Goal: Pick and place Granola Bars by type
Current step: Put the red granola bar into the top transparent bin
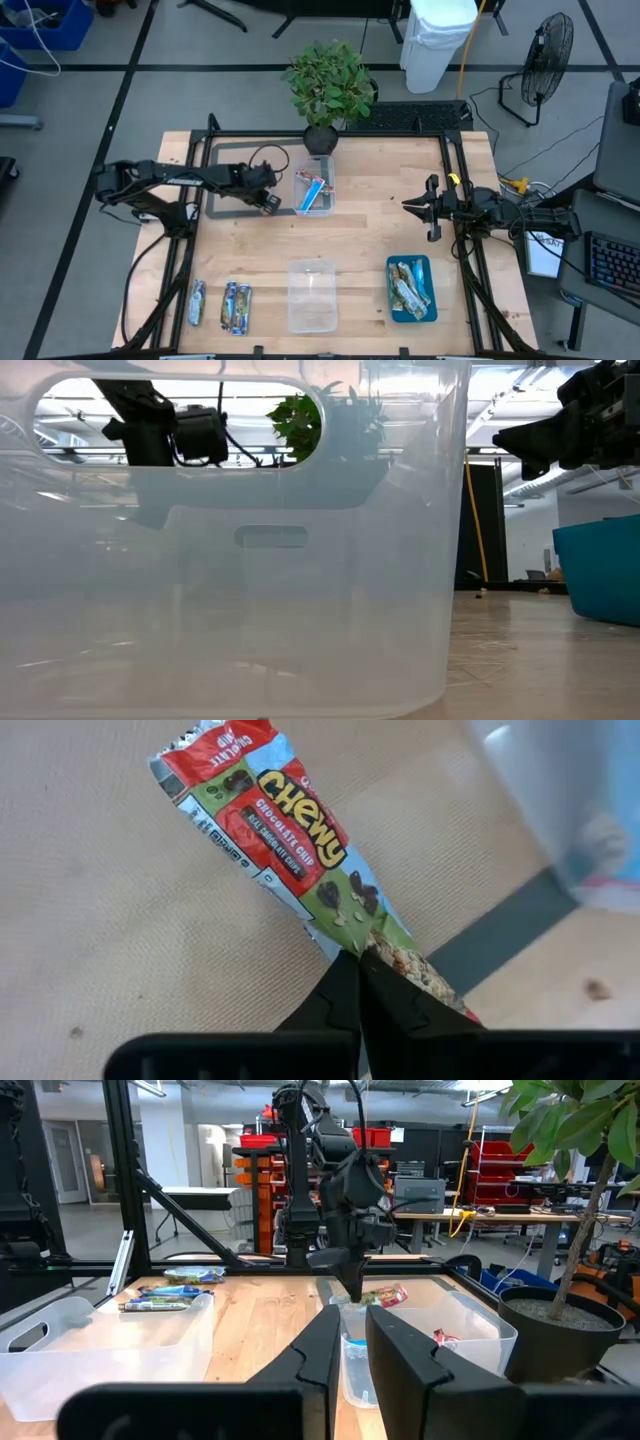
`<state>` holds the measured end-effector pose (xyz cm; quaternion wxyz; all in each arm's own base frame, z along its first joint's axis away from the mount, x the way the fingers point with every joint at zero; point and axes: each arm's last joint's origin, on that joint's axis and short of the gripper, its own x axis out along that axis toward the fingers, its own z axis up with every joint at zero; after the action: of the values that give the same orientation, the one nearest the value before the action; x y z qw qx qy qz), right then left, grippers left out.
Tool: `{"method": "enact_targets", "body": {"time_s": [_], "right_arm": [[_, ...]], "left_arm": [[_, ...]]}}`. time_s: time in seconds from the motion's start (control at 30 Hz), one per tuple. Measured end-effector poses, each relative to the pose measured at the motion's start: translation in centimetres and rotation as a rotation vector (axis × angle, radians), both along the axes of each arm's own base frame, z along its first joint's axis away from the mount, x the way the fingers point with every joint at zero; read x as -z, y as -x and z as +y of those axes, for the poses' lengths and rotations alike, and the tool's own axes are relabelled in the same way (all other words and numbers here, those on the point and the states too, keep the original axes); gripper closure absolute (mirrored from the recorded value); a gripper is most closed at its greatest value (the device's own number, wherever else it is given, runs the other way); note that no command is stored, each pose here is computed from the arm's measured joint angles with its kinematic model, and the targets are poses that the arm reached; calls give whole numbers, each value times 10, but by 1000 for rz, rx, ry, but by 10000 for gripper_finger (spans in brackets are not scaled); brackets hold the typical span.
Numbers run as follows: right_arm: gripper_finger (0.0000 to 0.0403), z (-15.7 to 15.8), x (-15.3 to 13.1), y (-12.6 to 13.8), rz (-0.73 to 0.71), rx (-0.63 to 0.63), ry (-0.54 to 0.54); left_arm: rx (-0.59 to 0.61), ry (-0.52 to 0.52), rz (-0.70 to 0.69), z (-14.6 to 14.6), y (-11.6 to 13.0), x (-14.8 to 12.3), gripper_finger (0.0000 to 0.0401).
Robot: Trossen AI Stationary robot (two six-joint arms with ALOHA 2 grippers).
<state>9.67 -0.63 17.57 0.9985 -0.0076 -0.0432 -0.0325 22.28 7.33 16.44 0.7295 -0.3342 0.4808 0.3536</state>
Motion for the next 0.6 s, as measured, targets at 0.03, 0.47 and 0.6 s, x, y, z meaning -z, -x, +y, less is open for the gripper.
{"method": "enact_targets", "body": {"time_s": [0.03,0.47,0.6], "right_arm": [[358,0,0,0,0,0,0],[359,0,0,0,0,0,0],[359,0,0,0,0,0,0]], "left_arm": [[5,-6,-13,0,1,-3,398],[40,-94,-175,-4,16,-41,399],[68,-128,-224,-6,21,-52,399]]}}
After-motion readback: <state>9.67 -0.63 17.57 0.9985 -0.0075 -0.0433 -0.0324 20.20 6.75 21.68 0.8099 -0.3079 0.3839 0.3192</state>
